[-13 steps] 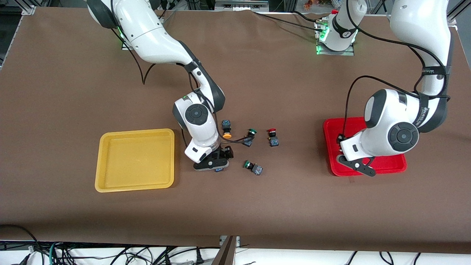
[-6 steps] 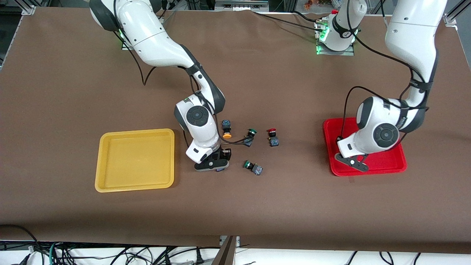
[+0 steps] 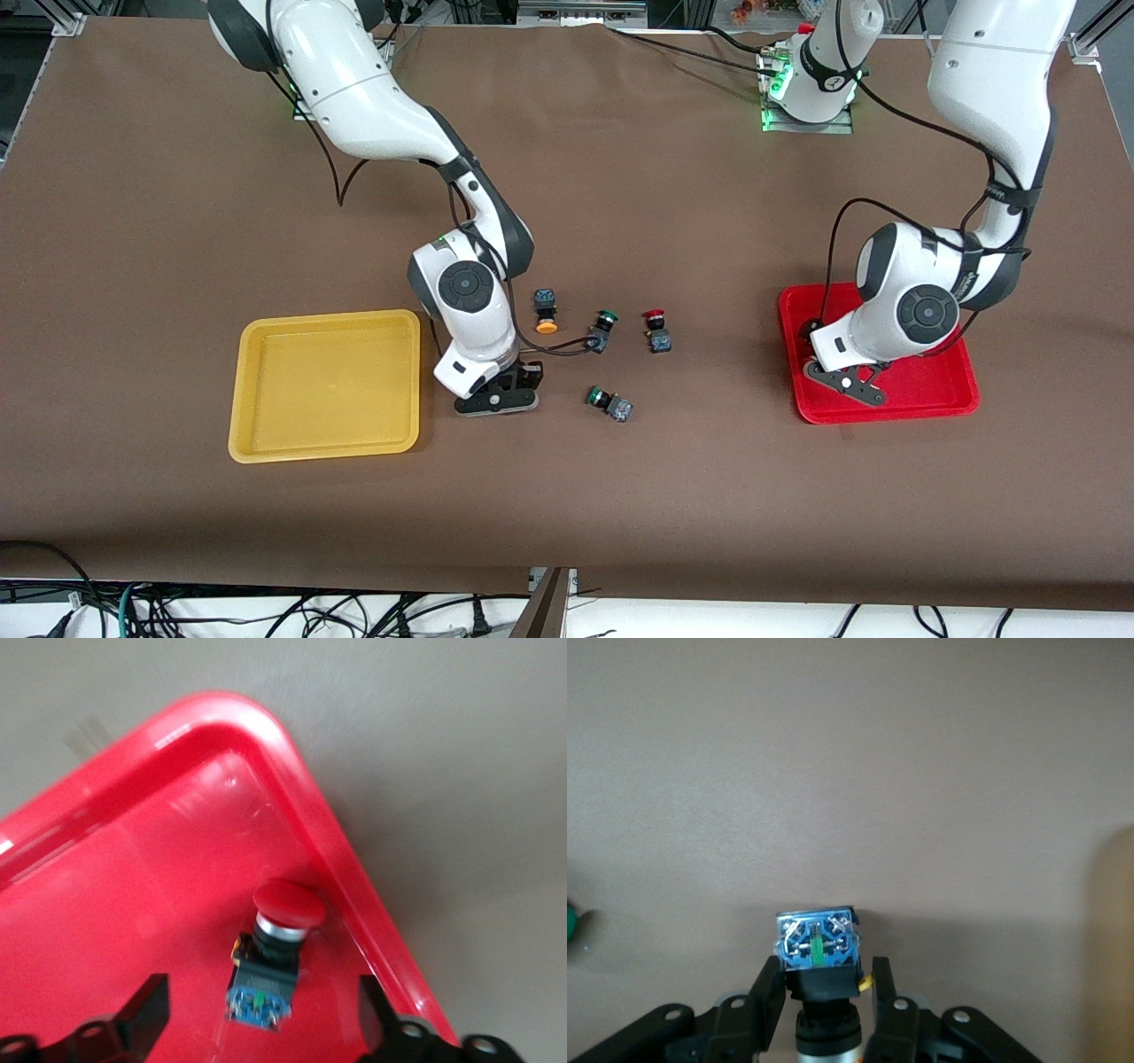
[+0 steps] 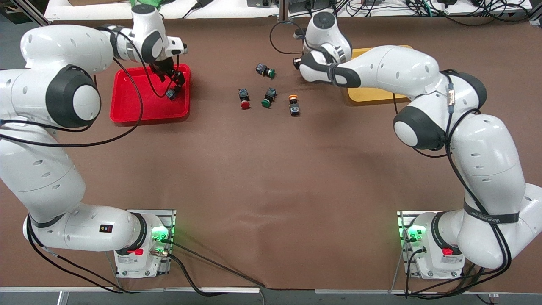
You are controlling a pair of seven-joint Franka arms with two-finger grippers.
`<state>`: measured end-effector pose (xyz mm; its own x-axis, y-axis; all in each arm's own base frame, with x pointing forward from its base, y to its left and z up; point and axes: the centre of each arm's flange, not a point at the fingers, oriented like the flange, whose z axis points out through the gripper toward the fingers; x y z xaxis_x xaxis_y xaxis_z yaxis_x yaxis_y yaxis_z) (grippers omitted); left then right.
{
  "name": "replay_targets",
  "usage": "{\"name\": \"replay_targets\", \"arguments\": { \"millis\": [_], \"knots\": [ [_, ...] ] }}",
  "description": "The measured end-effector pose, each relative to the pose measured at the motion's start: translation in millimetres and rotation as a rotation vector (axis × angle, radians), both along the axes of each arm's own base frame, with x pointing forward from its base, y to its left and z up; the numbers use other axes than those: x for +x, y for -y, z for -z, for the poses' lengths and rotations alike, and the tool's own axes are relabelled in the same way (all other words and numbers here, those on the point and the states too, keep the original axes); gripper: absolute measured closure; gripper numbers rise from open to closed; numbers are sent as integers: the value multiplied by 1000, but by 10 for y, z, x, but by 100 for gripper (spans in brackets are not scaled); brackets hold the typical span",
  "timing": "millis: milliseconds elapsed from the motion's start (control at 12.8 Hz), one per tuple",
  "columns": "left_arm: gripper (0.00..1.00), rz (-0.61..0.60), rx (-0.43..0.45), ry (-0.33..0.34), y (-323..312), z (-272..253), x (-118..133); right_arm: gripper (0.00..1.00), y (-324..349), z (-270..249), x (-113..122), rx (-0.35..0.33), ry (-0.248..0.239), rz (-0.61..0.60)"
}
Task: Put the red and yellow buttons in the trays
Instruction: 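Place the yellow button in the yellow tray while the left gripper grasps another red button, then lower the red button into the red tray while the right gripper reaches yellow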
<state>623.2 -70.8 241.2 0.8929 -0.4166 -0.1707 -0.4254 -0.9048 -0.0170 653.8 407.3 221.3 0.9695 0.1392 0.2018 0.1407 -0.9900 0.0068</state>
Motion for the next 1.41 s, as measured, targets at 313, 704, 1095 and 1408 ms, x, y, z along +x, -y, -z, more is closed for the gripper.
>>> {"name": "replay_targets", "arguments": {
  "millis": [313, 704, 1095, 1408],
  "knots": [
    [0, -182, 3, -16, 1226, -819, -166, 56, 824, -858, 249, -103, -118, -121],
    [0, -467, -109, 76, 2458, -216, -421, 56, 2000, -420, 321, -183, -91, -234],
    [0, -509, -108, 104, 2816, 509, -597, 32, 2215, 101, 37, -175, -49, -242],
    [31, -497, -96, 115, 2786, 535, -586, 1, 2017, -470, 68, -68, -149, -163]
  ]
}}
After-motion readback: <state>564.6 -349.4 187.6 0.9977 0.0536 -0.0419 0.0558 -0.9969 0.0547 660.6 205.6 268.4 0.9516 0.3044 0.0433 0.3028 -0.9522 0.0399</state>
